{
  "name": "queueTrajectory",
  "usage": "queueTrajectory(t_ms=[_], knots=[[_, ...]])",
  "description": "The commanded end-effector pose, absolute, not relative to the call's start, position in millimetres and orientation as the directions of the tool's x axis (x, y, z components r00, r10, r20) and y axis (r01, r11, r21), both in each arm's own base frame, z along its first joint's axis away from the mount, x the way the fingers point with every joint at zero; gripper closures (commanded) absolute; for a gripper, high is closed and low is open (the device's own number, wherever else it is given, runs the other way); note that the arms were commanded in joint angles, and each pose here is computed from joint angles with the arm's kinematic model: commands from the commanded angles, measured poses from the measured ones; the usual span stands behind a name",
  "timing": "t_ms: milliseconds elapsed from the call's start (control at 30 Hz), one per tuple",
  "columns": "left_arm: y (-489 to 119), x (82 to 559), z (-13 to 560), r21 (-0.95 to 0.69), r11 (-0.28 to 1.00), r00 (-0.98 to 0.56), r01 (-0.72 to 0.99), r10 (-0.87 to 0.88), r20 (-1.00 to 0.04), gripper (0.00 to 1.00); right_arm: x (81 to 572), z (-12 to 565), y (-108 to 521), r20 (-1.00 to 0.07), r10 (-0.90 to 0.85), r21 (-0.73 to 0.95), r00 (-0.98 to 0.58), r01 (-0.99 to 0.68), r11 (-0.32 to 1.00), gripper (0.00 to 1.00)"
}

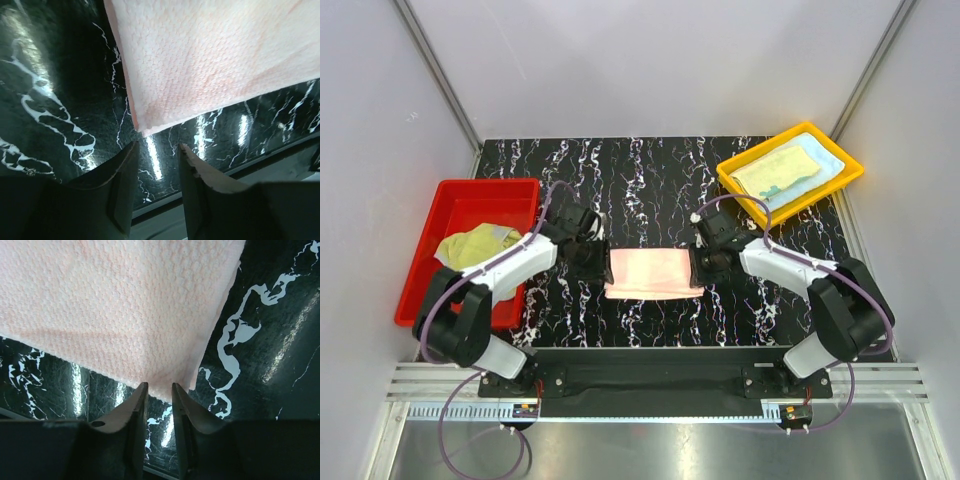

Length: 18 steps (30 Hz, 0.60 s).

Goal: Fold and stack the towels
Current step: Smooth out wrinkles on the folded towel

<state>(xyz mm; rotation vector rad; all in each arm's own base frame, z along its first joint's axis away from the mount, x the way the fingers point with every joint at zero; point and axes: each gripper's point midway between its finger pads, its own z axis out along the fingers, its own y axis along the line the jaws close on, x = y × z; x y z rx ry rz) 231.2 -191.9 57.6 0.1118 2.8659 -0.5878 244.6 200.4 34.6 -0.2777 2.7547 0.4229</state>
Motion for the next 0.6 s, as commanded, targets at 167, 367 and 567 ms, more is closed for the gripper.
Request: queueTrajectory(t_ms=[167, 367, 567], knots=[[-203.6, 258.1, 73.6, -0.455, 0.890, -0.942, 0.030, -0.127, -0.311, 0.58, 252.7, 66.0, 226.0, -0.407, -0.084, 0.366, -0.910, -0.246, 0.897, 0.66], [-204.2, 259.1, 53.0, -0.432, 0.902, -0.957, 0.007, -0.120, -0.265, 0.58, 264.9, 83.7, 250.9, -0.426, -0.079, 0.442, -0.901, -0.283, 0.851, 0.69], [-199.5, 263.9, 48.1, -0.389, 0.921, -0.959, -0.001, -0.111, -0.260, 0.58, 271.4, 90.2, 256.3, -0.429, -0.079, 0.450, -0.900, -0.289, 0.845, 0.69]])
